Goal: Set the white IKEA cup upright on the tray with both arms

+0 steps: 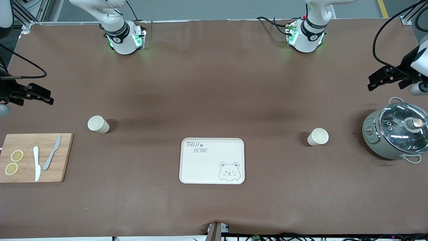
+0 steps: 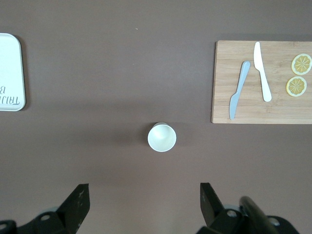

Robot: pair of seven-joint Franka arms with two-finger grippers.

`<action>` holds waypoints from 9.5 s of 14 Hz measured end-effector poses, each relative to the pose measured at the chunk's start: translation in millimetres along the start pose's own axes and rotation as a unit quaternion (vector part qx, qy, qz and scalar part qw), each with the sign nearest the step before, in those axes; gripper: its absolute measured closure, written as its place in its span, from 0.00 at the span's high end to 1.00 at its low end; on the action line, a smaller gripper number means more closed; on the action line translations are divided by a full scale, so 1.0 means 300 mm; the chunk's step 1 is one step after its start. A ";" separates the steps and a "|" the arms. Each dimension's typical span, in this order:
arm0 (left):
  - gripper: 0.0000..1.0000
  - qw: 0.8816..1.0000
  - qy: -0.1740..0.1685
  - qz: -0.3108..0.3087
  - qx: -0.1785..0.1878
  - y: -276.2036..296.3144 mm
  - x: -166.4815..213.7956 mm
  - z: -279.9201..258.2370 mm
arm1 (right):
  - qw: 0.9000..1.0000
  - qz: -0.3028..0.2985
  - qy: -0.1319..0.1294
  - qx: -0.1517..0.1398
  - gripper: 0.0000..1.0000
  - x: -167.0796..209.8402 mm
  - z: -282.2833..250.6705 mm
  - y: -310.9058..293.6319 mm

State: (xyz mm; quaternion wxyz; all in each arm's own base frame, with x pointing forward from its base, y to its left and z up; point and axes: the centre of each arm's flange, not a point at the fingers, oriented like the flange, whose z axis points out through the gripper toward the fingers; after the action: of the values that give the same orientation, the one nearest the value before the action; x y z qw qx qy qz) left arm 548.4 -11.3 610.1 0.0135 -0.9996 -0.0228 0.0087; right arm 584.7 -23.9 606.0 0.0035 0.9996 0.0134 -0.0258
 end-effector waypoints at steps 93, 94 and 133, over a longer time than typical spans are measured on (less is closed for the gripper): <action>1.00 0.992 0.001 -0.123 -0.028 -0.063 0.277 0.088 | 0.866 0.485 -0.024 0.118 0.03 0.139 0.883 -1.092; 1.00 0.992 -0.009 -0.120 -0.027 -0.056 0.245 0.060 | 0.864 0.489 -0.021 0.121 0.03 0.148 0.914 -1.114; 1.00 1.000 0.007 0.014 -0.003 0.105 -0.181 -0.114 | 0.912 0.398 -0.008 0.100 1.00 0.257 0.473 -1.150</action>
State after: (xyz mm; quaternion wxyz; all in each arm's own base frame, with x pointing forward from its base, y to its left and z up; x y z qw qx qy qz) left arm 496.1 -46.2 644.2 0.0108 -0.9999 -0.0087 0.0018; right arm 645.1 321.9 458.0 -0.0865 0.9171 -0.3879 -0.0318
